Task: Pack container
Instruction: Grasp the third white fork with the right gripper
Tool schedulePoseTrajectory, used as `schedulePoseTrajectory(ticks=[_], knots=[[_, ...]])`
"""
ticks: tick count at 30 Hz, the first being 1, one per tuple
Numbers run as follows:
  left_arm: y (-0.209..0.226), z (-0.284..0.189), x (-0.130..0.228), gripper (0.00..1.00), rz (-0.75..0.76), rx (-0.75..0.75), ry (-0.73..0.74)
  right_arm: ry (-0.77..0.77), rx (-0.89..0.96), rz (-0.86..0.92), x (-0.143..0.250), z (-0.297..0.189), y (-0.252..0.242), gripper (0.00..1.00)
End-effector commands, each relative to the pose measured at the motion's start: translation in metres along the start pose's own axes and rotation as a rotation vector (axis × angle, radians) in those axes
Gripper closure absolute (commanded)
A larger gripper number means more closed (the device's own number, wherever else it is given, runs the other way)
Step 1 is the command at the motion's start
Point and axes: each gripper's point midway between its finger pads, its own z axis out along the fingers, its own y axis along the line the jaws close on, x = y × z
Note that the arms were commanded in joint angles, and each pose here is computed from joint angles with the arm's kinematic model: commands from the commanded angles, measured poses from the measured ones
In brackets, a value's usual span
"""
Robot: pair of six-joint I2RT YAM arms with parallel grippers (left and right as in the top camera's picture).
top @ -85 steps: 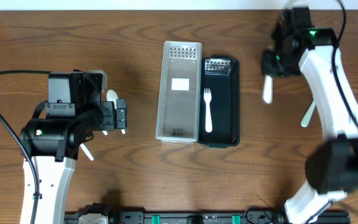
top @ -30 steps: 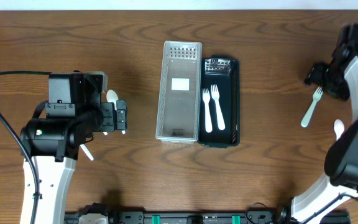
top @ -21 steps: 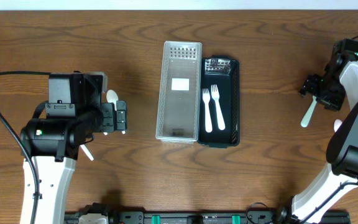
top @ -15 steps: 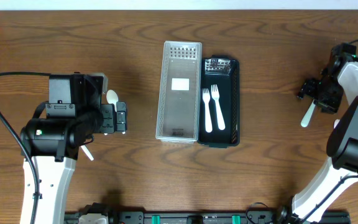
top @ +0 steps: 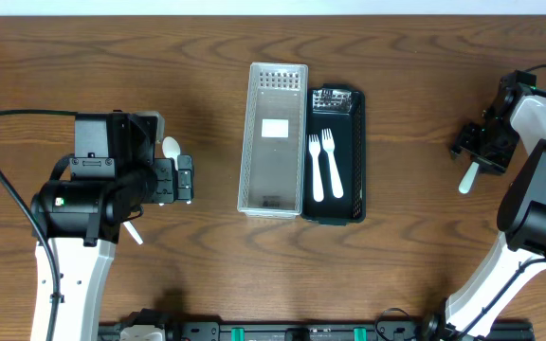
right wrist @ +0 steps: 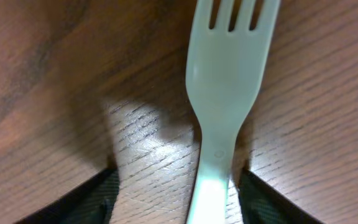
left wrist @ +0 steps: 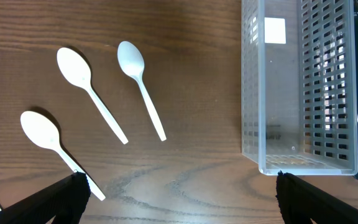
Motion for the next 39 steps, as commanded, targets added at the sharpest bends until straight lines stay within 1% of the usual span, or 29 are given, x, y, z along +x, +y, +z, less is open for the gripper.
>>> schedulePoseTrajectory(ticks=[1,10,22,26,31,32,37,39], knots=[[0.002,-0.007,-0.006,0.02,0.002,-0.013,-0.023,0.019,-0.003,0.005,0.001,0.010,-0.002,0.43],[0.002,-0.007,-0.006,0.02,0.002,-0.013,-0.023,-0.027,-0.014,0.005,-0.010,0.010,0.001,0.43],[0.002,-0.006,-0.004,0.02,0.001,-0.014,-0.015,-0.047,-0.017,0.015,-0.016,0.011,-0.003,0.47],[0.002,-0.007,-0.004,0.02,0.001,-0.014,-0.015,-0.037,-0.015,0.029,-0.012,0.017,-0.009,0.55],[0.002,-0.006,-0.004,0.02,0.001,-0.014,-0.015,-0.024,-0.013,0.046,-0.007,0.024,-0.017,0.62],[0.002,-0.006,-0.004,0.02,0.001,-0.014,-0.015,-0.022,-0.012,0.049,-0.006,0.025,-0.018,0.64],[0.002,-0.007,-0.004,0.02,0.001,-0.014,-0.016,-0.019,-0.011,0.052,-0.005,0.025,-0.019,0.84],[0.002,-0.006,-0.004,0.02,0.001,-0.014,-0.015,-0.019,-0.012,0.054,-0.005,0.025,-0.019,0.86]])
